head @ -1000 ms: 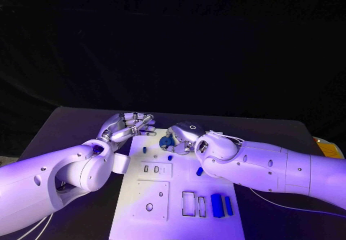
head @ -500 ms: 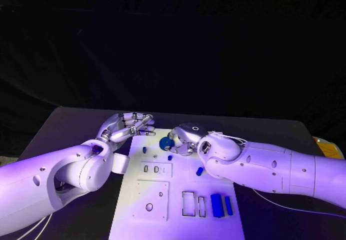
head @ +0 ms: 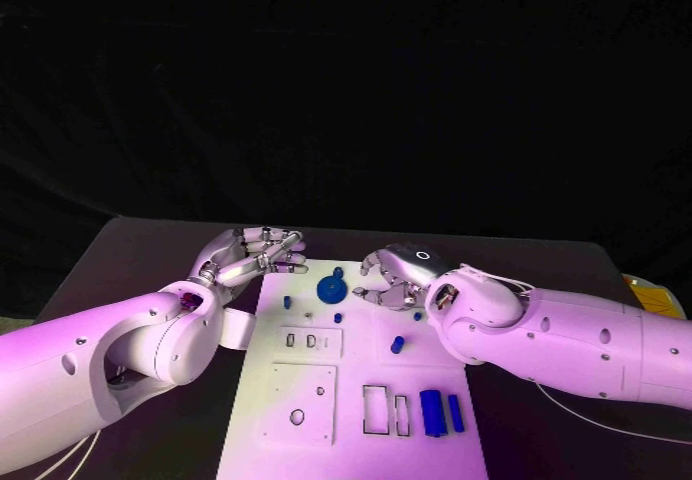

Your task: Assemble the parts on the task board

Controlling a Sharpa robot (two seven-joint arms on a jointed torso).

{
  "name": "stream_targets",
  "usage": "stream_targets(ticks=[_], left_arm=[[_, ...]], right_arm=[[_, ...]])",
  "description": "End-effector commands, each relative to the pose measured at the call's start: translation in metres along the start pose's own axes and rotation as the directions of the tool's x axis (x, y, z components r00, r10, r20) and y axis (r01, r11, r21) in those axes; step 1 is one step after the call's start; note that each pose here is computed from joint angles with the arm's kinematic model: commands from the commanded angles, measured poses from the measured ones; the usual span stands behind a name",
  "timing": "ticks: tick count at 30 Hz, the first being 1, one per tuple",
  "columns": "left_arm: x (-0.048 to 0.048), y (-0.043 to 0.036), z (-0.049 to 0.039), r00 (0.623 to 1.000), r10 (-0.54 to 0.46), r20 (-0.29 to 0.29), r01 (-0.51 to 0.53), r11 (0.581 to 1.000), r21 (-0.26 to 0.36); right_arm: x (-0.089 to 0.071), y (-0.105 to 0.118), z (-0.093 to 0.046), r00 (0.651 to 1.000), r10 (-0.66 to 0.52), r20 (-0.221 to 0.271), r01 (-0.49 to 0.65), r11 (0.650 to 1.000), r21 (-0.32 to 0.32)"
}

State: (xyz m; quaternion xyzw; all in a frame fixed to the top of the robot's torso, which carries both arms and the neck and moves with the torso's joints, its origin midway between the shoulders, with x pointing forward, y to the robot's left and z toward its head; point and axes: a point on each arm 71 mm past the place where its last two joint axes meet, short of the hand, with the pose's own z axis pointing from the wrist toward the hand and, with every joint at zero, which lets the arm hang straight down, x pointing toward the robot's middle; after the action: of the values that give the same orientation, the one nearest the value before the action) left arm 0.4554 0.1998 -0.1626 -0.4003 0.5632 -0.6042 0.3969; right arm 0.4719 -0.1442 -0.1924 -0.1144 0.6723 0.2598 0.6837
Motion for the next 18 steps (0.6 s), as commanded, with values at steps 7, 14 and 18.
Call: stream_targets(ticks=[7,14,18], left_arm=[[-0.0016,-0.0014,0.0002,1.000,0.001,-0.009,-0.001,1.000,0.012],[-0.0013,-0.0010,0.0006,1.000,-0.004,-0.021,0.004,1.000,0.012],[-0.0014,-0.0007,0.0008,1.000,-0.005,-0.025,0.006,1.000,0.012]], right_arm=[[-0.034,-0.044,-0.030,0.961,0.276,0.000,-0.276,0.961,-0.007],[-0.042,-0.095,-0.053,0.943,0.332,-0.026,-0.331,0.942,0.056],[-0.040,-0.119,-0.065,0.942,0.335,-0.026,-0.331,0.939,0.092]])
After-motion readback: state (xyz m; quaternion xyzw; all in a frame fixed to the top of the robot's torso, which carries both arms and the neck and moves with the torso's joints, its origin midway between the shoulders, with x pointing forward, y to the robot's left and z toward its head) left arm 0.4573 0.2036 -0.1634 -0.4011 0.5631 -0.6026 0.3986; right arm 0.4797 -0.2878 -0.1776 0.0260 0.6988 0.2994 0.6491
